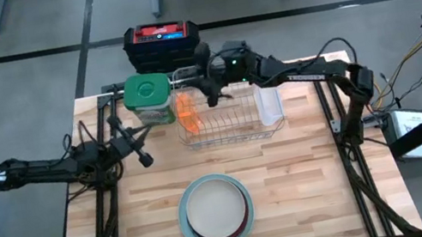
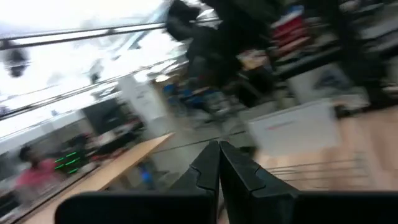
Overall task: Sort dishes
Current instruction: Put the white plate in the dishwasher rack
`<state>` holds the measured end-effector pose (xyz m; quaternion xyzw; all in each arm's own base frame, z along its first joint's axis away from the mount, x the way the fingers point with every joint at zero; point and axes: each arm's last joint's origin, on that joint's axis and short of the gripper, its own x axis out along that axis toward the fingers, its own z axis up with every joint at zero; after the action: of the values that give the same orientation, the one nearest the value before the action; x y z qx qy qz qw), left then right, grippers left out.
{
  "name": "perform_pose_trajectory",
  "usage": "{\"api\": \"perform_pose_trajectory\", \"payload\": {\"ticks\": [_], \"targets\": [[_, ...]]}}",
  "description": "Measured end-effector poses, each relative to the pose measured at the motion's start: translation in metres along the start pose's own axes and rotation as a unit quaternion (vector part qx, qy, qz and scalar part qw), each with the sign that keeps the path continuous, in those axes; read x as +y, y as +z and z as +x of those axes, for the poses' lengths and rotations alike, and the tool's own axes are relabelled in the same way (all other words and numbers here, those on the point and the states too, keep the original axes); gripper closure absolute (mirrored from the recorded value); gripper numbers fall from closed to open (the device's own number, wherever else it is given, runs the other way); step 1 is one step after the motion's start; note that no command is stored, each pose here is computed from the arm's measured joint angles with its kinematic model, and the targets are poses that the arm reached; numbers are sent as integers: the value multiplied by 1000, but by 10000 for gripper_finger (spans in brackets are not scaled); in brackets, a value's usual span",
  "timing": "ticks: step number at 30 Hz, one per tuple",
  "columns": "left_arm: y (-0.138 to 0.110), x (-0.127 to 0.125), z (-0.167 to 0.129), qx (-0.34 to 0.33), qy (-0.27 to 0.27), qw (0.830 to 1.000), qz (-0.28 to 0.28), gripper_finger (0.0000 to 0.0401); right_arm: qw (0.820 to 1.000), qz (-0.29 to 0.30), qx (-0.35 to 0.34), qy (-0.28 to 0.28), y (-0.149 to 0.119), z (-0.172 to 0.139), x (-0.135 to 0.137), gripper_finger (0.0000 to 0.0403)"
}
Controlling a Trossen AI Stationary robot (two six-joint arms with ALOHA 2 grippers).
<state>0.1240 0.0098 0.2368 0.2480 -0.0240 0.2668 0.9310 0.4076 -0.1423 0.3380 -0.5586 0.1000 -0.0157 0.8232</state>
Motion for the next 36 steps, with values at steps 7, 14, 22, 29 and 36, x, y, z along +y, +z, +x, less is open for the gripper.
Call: {"api": "perform_pose_trajectory", "payload": {"ticks": [7,14,22,29,36], "targets": [[18,-4,9,21,-150,987,-45,401,971,237,8,1,7,-26,-19,346],[45,-12,25,117,-311,936,-117,401,934,343,59,80,20,-52,-16,358],[54,-53,43,168,-354,919,-49,401,871,452,109,161,48,-75,-3,370],[72,-83,40,207,-388,898,-34,401,836,472,149,237,71,-85,18,371],[85,-110,15,230,-368,900,-38,401,815,493,164,255,79,-86,27,370]]}}
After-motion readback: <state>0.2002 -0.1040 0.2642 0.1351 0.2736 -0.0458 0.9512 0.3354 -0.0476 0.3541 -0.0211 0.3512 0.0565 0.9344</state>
